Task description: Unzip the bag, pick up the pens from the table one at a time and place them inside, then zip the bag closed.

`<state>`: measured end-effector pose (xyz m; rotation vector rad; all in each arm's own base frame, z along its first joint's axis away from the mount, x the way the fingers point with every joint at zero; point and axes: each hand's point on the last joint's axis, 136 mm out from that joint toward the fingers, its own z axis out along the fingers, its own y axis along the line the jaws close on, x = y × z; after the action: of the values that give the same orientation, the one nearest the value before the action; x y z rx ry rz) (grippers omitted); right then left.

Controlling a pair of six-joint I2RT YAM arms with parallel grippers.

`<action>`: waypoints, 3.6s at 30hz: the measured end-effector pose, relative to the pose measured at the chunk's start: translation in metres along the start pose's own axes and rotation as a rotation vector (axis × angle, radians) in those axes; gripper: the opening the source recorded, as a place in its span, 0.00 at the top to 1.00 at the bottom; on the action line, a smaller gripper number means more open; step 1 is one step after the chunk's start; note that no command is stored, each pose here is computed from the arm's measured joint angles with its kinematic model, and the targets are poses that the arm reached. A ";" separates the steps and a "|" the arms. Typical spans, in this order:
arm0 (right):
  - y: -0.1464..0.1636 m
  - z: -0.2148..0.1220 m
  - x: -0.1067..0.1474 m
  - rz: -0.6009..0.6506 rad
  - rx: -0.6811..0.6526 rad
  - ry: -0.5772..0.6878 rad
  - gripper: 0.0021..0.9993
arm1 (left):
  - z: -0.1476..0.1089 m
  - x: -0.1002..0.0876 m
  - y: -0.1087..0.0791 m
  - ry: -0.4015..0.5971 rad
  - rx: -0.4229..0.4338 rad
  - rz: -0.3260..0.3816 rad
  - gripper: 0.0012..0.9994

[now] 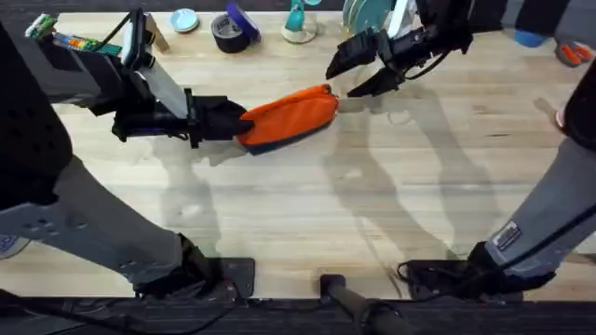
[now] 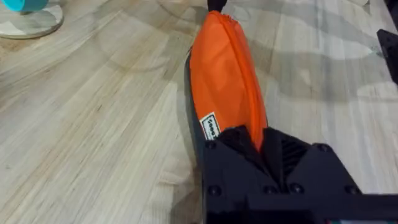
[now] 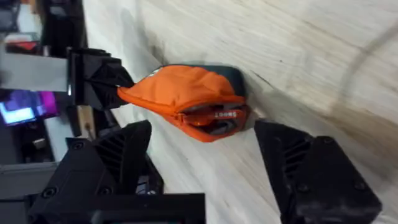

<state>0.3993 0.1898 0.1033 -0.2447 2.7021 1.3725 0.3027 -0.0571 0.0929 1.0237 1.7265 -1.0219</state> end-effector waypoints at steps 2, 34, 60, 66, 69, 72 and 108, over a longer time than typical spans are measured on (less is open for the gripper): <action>0.000 0.003 0.000 0.004 -0.022 0.004 0.00 | 0.000 0.000 0.000 0.000 0.000 -0.004 0.96; 0.019 0.018 -0.001 0.037 -0.314 0.033 0.00 | 0.000 0.000 0.000 0.000 0.000 -0.015 0.96; 0.059 -0.003 -0.002 0.018 -0.515 0.030 0.00 | 0.000 0.000 0.000 0.001 0.000 -0.015 0.96; 0.093 -0.028 -0.007 -0.068 -0.542 -0.003 0.00 | 0.000 0.000 0.000 0.001 0.000 -0.015 0.96; 0.108 -0.039 -0.009 -0.113 -0.546 -0.020 0.00 | 0.000 0.000 0.000 0.001 0.000 -0.015 0.96; 0.119 -0.047 -0.009 -0.143 -0.548 -0.032 0.00 | 0.000 0.000 0.000 0.001 0.000 -0.015 0.96; 0.115 -0.066 0.005 -0.053 -0.191 -0.066 0.00 | 0.000 0.000 0.000 0.001 -0.001 -0.016 0.96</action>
<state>0.3715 0.2032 0.2324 -0.2781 2.4950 1.5949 0.3029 -0.0570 0.0927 1.0113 1.7383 -1.0311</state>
